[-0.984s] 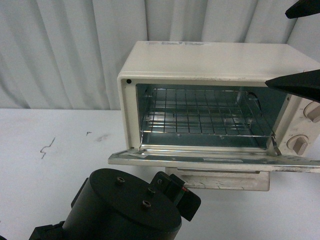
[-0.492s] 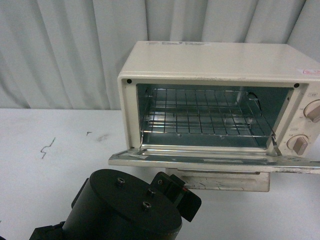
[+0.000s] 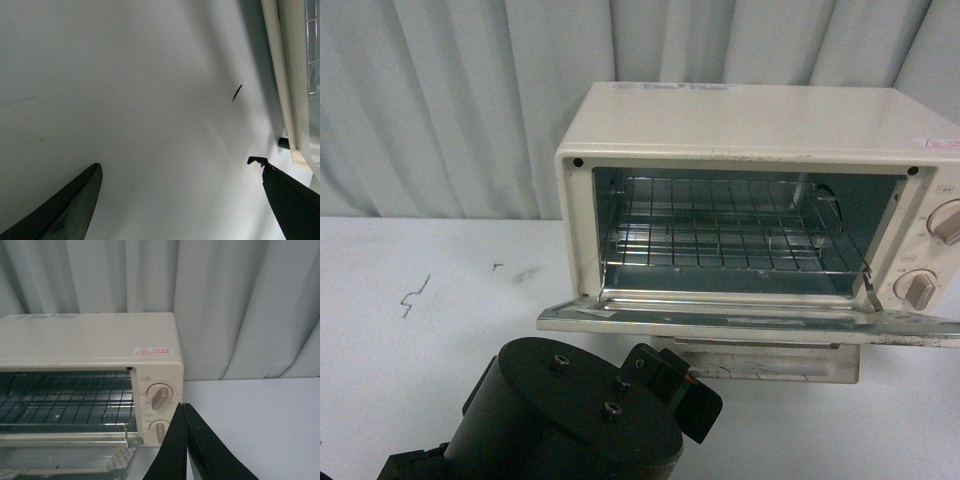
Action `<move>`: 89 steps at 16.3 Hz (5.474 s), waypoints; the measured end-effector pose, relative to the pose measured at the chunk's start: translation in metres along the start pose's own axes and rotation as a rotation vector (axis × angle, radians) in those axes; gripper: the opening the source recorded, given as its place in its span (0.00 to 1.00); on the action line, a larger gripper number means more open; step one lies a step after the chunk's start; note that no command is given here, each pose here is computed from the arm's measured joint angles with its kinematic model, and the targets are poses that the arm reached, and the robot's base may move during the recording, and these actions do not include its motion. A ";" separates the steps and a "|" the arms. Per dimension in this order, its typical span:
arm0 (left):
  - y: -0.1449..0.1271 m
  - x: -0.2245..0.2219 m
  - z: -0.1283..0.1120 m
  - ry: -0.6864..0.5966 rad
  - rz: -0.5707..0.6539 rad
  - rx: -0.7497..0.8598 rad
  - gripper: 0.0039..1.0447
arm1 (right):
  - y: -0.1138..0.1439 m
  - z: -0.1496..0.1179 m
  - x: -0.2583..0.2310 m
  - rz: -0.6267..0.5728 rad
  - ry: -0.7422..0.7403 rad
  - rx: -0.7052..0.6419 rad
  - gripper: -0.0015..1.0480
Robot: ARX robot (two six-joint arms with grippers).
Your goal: Open oven
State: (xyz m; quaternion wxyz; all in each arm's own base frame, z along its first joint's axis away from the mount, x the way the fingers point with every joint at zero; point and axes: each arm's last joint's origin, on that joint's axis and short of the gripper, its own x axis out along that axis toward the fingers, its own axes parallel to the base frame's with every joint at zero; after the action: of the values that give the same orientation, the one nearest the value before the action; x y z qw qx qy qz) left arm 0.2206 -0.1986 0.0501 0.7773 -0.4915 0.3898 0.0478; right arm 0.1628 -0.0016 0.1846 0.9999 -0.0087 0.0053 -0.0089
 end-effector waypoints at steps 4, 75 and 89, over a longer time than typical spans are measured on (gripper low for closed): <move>0.000 0.000 0.000 0.000 -0.001 0.000 0.94 | 0.001 -0.006 -0.015 0.016 -0.006 0.001 0.02; 0.065 -0.216 0.123 -0.853 -0.116 1.046 0.01 | 0.001 -0.019 -0.065 0.017 -0.016 0.003 0.94; 0.074 -0.222 0.115 -0.842 -0.111 1.047 0.48 | 0.001 -0.019 -0.065 0.017 -0.016 0.003 0.94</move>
State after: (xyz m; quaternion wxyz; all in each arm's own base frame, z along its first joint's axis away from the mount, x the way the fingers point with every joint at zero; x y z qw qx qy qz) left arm 0.0974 0.0000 0.1662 1.0000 -0.0087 -0.0007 0.0000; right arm 0.0972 0.0000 0.1667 1.0000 -0.0073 -0.0024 -0.0002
